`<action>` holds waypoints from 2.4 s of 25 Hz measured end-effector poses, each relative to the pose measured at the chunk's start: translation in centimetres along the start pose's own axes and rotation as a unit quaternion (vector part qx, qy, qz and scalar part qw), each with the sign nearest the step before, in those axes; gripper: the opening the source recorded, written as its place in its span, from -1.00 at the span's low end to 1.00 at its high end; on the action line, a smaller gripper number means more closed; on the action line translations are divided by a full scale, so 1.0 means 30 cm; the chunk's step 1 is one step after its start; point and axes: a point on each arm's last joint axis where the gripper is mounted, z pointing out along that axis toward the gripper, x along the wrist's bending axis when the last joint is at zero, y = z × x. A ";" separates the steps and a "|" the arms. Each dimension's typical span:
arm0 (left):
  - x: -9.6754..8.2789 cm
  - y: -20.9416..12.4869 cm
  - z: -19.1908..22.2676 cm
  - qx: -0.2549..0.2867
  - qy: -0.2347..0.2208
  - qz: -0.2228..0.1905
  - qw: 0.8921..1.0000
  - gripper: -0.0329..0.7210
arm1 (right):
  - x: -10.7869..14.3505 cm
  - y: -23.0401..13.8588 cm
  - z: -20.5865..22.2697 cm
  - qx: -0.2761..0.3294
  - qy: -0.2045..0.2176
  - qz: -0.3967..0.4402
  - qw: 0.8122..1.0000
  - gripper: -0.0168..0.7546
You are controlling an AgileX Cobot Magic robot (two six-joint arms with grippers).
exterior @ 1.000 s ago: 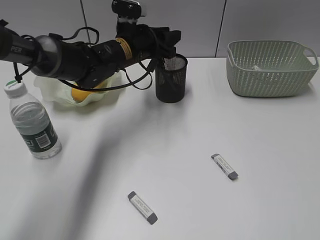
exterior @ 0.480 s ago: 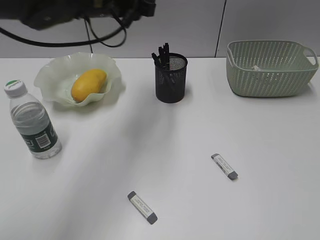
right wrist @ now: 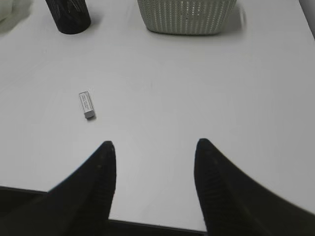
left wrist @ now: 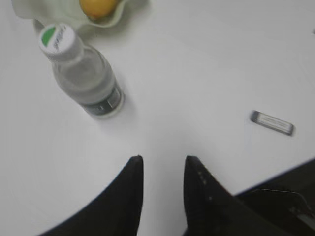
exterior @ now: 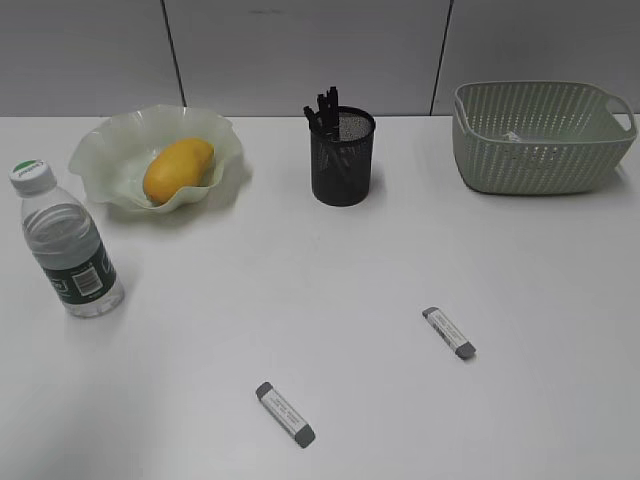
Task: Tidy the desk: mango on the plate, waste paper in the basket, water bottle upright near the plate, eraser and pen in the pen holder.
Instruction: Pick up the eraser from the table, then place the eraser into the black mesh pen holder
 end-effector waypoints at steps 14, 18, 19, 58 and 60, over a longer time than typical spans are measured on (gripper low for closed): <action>0.087 -0.469 -0.291 -0.218 -0.023 -0.012 0.976 -0.30 | 0.072 0.164 0.223 0.058 0.056 -0.034 0.996 0.12; 0.087 -0.466 -0.289 -0.225 -0.020 -0.013 0.974 -0.29 | 0.104 0.230 0.376 0.093 0.075 -0.042 0.992 0.12; 0.087 -0.466 -0.290 -0.226 -0.020 -0.014 0.974 -0.29 | 0.111 0.246 0.428 0.119 0.076 -0.042 0.989 0.12; 0.068 -0.477 -0.298 -0.229 0.163 -0.154 0.947 -0.29 | 0.447 0.340 1.306 0.043 0.125 -0.113 0.985 -0.53; 0.068 -0.477 -0.298 -0.229 0.163 -0.154 0.947 -0.29 | 0.462 0.403 1.314 -0.038 0.132 -0.106 0.985 -0.53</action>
